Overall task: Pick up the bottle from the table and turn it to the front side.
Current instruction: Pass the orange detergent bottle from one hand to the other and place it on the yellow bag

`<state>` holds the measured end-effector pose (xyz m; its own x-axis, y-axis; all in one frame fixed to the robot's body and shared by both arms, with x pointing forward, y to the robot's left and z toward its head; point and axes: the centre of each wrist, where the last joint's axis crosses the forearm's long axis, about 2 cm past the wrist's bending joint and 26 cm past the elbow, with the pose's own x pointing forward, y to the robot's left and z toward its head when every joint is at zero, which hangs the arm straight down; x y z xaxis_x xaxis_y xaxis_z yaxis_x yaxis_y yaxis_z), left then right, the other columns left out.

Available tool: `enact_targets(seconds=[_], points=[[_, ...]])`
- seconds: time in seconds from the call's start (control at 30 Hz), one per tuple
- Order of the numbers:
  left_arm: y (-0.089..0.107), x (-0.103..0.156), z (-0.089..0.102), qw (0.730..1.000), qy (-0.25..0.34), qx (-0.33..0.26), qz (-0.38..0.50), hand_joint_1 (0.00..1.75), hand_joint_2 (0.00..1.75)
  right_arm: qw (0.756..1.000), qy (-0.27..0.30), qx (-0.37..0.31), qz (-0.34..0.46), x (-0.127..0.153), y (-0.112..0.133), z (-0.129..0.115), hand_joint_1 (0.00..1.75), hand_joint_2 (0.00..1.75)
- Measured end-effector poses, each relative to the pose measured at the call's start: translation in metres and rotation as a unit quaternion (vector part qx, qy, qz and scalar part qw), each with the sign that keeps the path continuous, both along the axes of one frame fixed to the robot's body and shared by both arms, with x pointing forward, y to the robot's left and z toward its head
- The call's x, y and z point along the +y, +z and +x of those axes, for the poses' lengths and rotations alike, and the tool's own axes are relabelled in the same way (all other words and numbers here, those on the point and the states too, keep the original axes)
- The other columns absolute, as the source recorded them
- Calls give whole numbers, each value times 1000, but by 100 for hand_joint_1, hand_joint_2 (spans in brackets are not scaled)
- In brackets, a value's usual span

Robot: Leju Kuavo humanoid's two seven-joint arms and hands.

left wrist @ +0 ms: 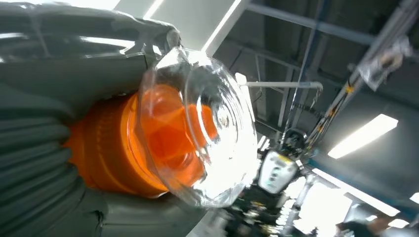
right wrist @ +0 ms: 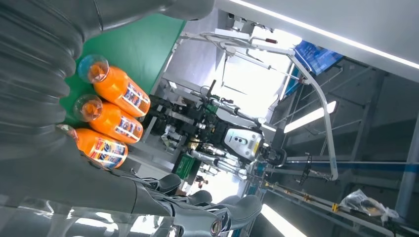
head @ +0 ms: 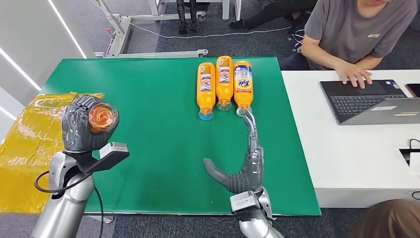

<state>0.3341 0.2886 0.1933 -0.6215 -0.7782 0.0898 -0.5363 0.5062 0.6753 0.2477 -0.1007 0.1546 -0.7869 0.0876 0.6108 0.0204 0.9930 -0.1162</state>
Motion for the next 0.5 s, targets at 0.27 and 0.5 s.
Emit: enact_targets(seconds=[0.27, 0.5], points=[[-16, 46, 6, 977, 81, 59, 188, 175, 175, 1000, -2, -4, 14, -8, 3, -10, 0, 175], [-39, 75, 7, 940, 103, 120, 303, 175, 175, 1000, -5, -19, 23, -11, 10, -18, 0, 175]])
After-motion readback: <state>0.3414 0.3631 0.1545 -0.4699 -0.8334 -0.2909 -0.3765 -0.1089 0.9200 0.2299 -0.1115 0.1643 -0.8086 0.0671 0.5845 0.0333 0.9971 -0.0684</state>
